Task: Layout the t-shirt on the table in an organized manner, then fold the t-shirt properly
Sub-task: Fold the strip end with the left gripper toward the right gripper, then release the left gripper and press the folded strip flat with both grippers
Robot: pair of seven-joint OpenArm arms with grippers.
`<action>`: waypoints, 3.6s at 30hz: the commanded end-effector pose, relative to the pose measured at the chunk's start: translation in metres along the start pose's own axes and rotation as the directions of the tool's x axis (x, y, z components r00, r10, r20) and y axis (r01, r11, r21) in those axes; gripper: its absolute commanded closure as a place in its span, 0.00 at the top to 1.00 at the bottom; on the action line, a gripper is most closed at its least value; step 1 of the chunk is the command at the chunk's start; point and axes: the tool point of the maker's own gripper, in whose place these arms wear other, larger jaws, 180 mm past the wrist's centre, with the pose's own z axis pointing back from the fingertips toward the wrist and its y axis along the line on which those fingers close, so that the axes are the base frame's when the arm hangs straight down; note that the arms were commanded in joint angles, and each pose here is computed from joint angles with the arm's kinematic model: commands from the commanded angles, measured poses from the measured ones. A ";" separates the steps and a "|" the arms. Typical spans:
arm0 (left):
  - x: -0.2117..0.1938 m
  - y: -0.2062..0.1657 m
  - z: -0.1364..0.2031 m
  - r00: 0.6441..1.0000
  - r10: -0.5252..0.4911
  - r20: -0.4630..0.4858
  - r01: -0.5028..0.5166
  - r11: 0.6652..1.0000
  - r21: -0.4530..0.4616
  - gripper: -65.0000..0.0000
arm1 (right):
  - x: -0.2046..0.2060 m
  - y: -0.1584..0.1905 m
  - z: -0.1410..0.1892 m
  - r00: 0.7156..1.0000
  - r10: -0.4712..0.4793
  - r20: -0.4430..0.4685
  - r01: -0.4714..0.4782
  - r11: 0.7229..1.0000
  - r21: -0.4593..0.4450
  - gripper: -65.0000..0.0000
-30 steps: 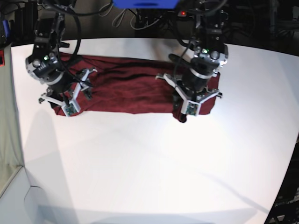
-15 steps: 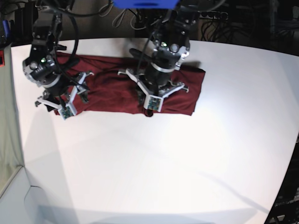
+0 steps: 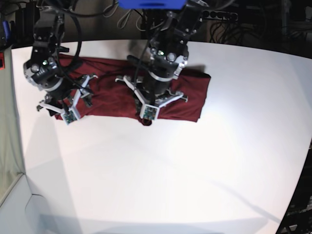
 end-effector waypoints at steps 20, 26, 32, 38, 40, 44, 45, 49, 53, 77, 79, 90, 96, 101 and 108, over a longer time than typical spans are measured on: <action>0.010 -0.034 -0.014 0.998 -0.065 0.025 0.067 0.995 -0.078 0.38 | 0.017 -0.009 0.004 0.998 0.020 0.055 -0.019 1.000 -0.021 0.59; 0.027 -0.036 -0.009 0.996 -0.058 0.071 0.064 0.994 -0.087 0.57 | 0.018 -0.010 0.004 0.998 0.020 0.056 -0.019 1.000 -0.021 0.59; 0.060 -0.024 0.016 0.984 -0.034 0.176 0.047 0.996 -0.069 0.58 | 0.018 -0.010 0.004 0.998 0.019 0.058 -0.018 1.000 -0.023 0.59; 0.046 0.014 0.011 0.989 -0.040 0.140 0.038 0.999 0.017 0.58 | 0.019 -0.010 0.004 0.998 0.019 0.059 -0.018 1.000 -0.023 0.59; 0.030 0.023 0.003 0.995 -0.039 0.093 0.035 0.999 0.036 0.58 | 0.019 -0.010 0.004 0.998 0.019 0.059 -0.018 1.000 -0.023 0.59; 0.021 0.032 -0.009 0.998 -0.020 0.055 0.017 0.998 0.064 0.58 | 0.019 -0.011 0.004 0.998 0.020 0.059 -0.019 1.000 -0.024 0.59; 0.015 0.032 -0.012 0.999 -0.014 0.035 0.012 0.998 0.065 0.58 | 0.019 -0.011 0.004 0.998 0.020 0.059 -0.019 1.000 -0.024 0.59; 0.003 0.014 -0.015 1.000 -0.027 0.000 0.027 0.999 0.020 0.53 | 0.019 -0.011 0.004 0.998 0.020 0.059 -0.019 1.000 -0.024 0.59; -0.007 -0.034 -0.007 0.991 -0.132 -0.001 0.131 0.986 -0.104 0.42 | 0.019 -0.011 0.004 0.998 0.019 0.058 -0.018 1.000 -0.025 0.59; 0.009 0.038 0.011 0.994 -0.100 0.054 0.097 0.994 0.049 0.42 | 0.012 -0.049 0.015 0.997 -0.044 0.060 0.052 0.991 -0.125 0.59; 0.004 0.028 0.006 0.995 -0.097 0.035 0.096 0.995 0.026 0.42 | 0.012 -0.049 0.015 0.997 -0.044 0.060 0.052 0.991 -0.125 0.59; 0.005 -0.065 0.030 0.958 -0.261 0.115 0.283 0.921 -0.268 0.42 | 0.000 -0.074 0.026 0.994 -0.090 0.054 0.099 0.976 -0.194 0.59; 0.011 -0.007 0.037 0.935 -0.331 0.127 0.349 0.923 -0.162 0.42 | -0.011 -0.078 0.029 0.993 -0.112 0.036 0.117 0.971 -0.208 0.59; 0.014 0.073 0.024 0.953 -0.296 0.063 0.295 0.955 0.020 0.42 | -0.021 -0.074 0.025 0.991 -0.130 0.012 0.130 0.972 -0.194 0.66; 0.003 0.139 0.004 0.969 -0.246 -0.025 0.247 0.957 0.151 0.42 | -0.050 -0.085 0.020 0.969 -0.246 -0.019 0.236 0.946 -0.221 0.82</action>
